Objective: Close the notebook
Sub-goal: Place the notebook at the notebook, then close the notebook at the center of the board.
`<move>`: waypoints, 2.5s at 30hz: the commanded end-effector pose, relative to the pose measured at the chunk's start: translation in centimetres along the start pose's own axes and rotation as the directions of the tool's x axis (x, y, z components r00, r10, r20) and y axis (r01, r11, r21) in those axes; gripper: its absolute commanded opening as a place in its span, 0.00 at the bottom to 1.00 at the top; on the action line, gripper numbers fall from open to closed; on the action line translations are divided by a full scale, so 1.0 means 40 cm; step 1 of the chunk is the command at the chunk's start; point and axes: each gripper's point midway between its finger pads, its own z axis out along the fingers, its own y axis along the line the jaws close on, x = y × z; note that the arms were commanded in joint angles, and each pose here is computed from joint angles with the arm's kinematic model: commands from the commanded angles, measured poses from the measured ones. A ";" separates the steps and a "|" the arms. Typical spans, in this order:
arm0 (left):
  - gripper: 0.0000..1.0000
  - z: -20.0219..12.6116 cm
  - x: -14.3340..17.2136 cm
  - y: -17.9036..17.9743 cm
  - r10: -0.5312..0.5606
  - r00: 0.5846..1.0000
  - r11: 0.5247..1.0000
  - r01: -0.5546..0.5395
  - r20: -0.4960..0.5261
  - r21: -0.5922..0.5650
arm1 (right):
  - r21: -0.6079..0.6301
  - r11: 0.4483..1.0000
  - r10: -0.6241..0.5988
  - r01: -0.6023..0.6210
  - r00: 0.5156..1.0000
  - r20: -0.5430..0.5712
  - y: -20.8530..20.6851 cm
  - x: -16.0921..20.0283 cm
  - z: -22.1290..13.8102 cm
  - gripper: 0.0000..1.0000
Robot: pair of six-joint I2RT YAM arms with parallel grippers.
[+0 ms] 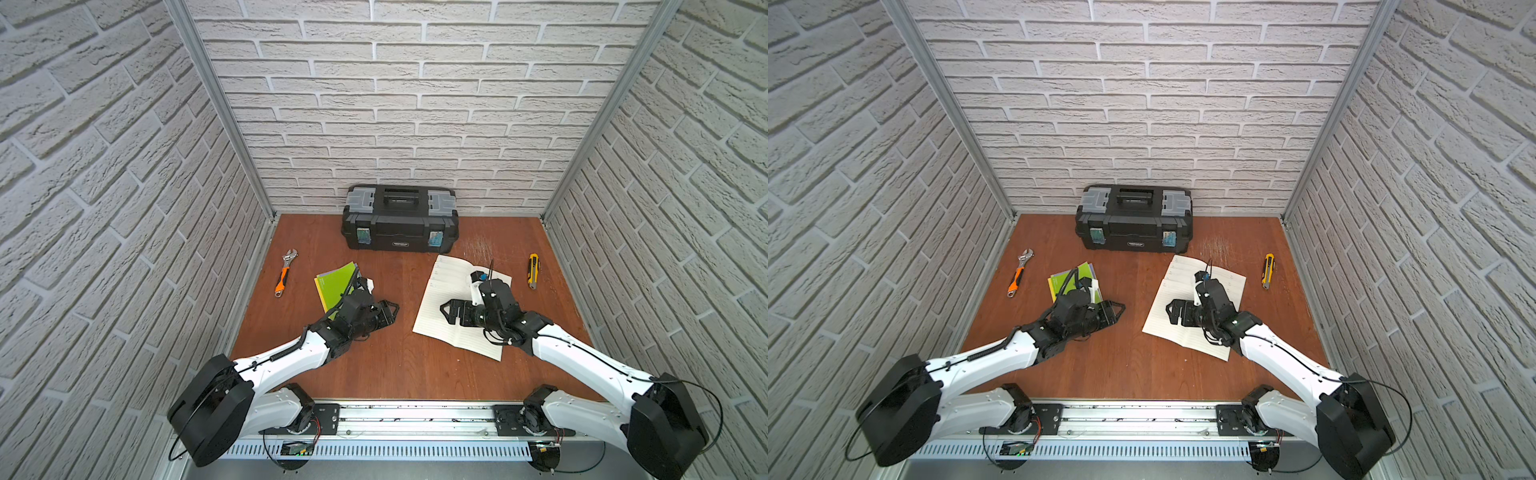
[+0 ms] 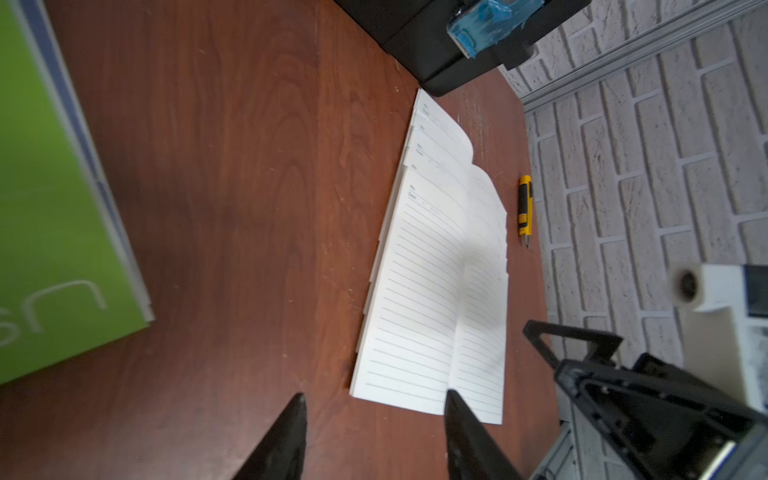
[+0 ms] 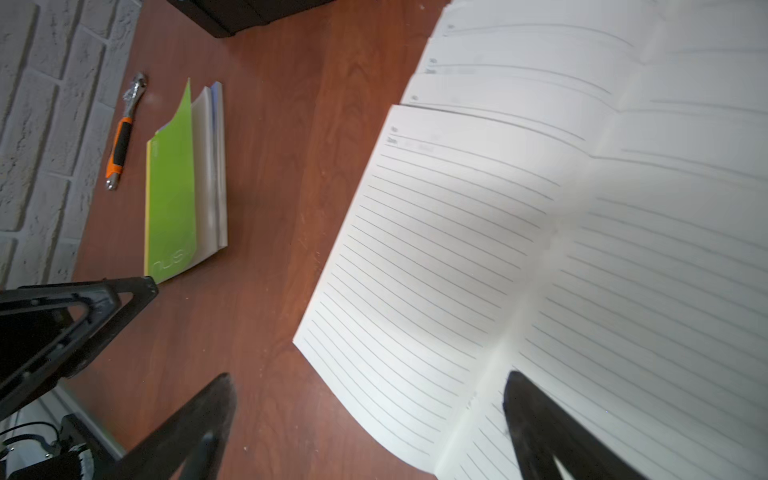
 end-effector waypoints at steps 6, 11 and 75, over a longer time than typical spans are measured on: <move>0.52 0.028 0.033 -0.084 -0.183 0.981 0.973 0.171 0.064 0.158 | 0.111 0.988 0.099 -0.105 0.994 0.053 -0.102 0.049 -0.068 1.00; 0.52 0.017 0.076 -0.097 -0.216 0.975 0.967 0.206 0.055 0.151 | 0.121 0.981 0.146 -0.154 0.987 0.074 -0.133 0.074 -0.072 1.00; 0.03 0.184 0.215 -0.105 -0.283 0.959 0.934 0.276 0.000 0.226 | 0.191 0.963 0.205 -0.189 0.976 -0.067 -0.187 0.160 0.028 1.00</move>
